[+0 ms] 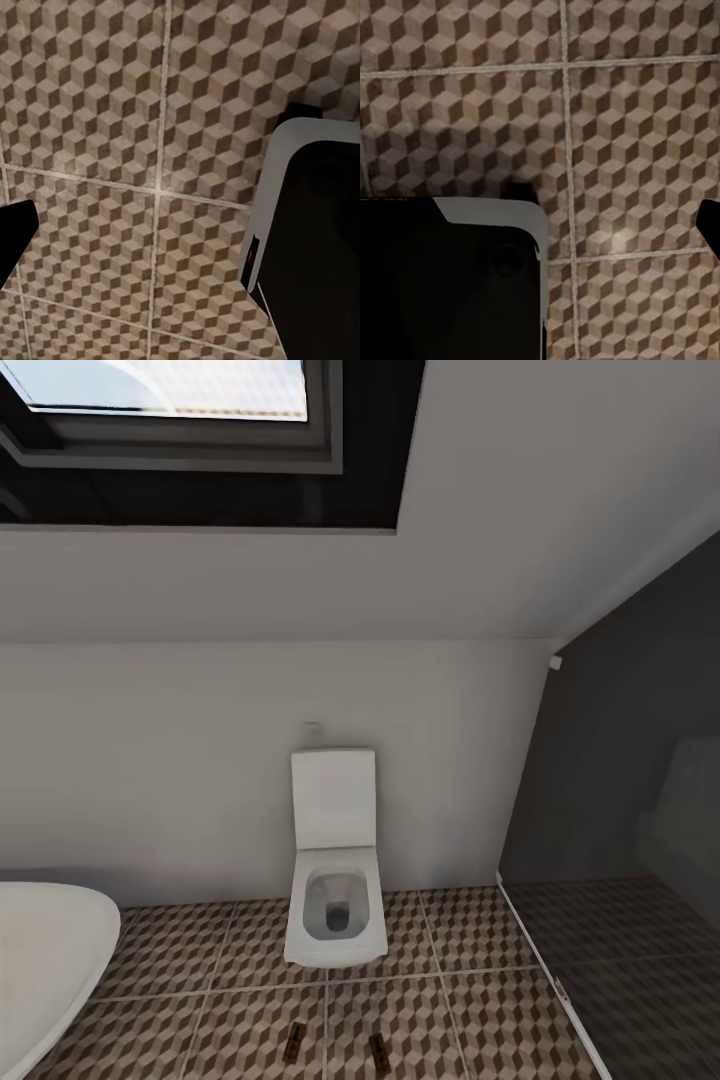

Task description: Take the four mousetraps from the cabinet in the bathroom and place them on the bathroom floor. Make sure all four end up on the same floor surface, and ensure that at least two of them are either under or directly next to the same bathroom sink.

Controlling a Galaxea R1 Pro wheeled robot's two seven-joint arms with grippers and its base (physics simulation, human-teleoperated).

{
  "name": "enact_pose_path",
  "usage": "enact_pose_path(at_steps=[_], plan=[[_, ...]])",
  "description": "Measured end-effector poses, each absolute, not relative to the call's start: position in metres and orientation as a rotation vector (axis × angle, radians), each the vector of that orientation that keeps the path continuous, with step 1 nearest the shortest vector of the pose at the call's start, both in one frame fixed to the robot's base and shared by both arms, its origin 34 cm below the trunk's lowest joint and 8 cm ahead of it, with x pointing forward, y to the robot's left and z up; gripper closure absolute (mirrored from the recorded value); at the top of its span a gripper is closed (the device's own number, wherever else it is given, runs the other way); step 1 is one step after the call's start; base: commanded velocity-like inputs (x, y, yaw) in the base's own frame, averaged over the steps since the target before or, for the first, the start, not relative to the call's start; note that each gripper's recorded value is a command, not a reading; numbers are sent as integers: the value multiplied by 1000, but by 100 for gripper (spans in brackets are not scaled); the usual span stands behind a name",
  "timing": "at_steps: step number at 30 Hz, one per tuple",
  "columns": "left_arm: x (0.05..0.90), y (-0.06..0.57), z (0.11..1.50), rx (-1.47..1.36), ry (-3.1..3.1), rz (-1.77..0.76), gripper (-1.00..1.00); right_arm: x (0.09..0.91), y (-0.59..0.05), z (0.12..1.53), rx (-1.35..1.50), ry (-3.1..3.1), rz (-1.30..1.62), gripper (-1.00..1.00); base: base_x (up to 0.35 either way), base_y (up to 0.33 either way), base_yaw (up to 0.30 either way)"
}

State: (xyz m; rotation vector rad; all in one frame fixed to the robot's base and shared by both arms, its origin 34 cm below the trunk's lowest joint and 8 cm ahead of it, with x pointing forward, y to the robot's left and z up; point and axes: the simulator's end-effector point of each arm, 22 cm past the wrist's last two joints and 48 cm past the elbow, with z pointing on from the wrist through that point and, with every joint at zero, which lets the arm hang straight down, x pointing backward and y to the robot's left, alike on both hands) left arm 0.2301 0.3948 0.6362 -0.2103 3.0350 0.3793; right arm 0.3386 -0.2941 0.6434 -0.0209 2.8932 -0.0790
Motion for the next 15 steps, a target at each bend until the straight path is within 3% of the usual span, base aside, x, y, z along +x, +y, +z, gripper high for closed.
enact_pose_path(at_steps=[15], plan=[[230,395,636,-211,3035,379,-100,370,-284,653,-29,2747,-57,-100,0,0,0]])
